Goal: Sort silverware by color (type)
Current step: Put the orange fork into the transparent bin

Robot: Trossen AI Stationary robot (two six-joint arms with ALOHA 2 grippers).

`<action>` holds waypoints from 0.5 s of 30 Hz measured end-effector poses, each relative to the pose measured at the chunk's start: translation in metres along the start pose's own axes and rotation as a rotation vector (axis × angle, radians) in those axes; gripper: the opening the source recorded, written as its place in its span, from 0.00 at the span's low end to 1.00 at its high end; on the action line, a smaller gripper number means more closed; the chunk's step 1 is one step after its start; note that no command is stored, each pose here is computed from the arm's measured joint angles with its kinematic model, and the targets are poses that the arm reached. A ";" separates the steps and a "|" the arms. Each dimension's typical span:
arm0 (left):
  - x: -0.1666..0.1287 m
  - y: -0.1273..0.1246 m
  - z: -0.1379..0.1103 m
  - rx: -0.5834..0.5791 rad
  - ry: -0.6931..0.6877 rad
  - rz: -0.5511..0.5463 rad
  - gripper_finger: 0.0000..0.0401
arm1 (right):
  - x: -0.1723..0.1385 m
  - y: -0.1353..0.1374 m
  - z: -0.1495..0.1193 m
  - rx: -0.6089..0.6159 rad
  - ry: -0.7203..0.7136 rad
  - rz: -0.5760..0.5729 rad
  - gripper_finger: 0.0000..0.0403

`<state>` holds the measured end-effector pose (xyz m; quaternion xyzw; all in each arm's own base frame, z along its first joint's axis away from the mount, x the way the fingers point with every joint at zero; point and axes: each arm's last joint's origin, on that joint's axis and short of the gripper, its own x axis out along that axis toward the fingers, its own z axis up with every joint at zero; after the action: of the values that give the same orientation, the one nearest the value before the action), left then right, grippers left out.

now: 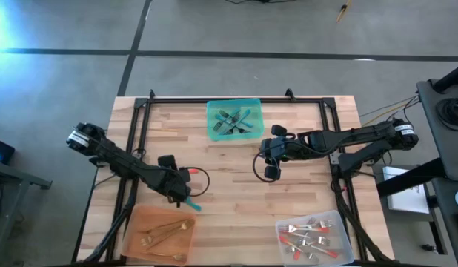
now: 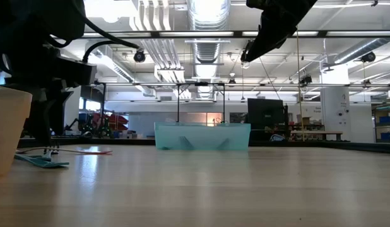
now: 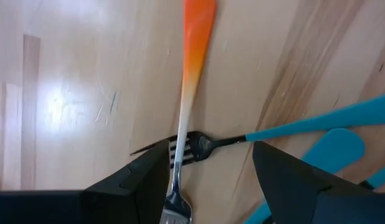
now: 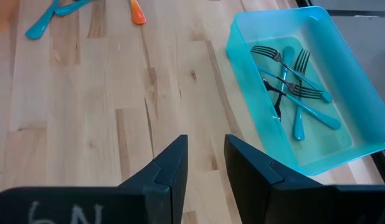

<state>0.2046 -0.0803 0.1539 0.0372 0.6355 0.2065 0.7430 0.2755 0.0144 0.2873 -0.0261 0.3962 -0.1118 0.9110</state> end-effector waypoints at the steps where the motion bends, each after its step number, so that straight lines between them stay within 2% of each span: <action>1: 0.001 0.000 -0.001 0.013 -0.005 -0.004 0.52 | 0.000 0.000 0.000 0.000 0.000 0.000 0.24; 9: 0.003 0.013 0.001 0.047 -0.052 -0.037 0.52 | 0.000 0.000 0.000 0.000 0.000 0.000 0.24; 15: 0.017 0.024 0.005 0.041 -0.038 -0.078 0.52 | 0.000 0.000 0.000 0.000 0.000 0.000 0.24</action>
<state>0.2049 -0.0512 0.1466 0.0313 0.6262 0.1635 0.7617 0.2755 0.0144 0.2873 -0.0262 0.3960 -0.1117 0.9110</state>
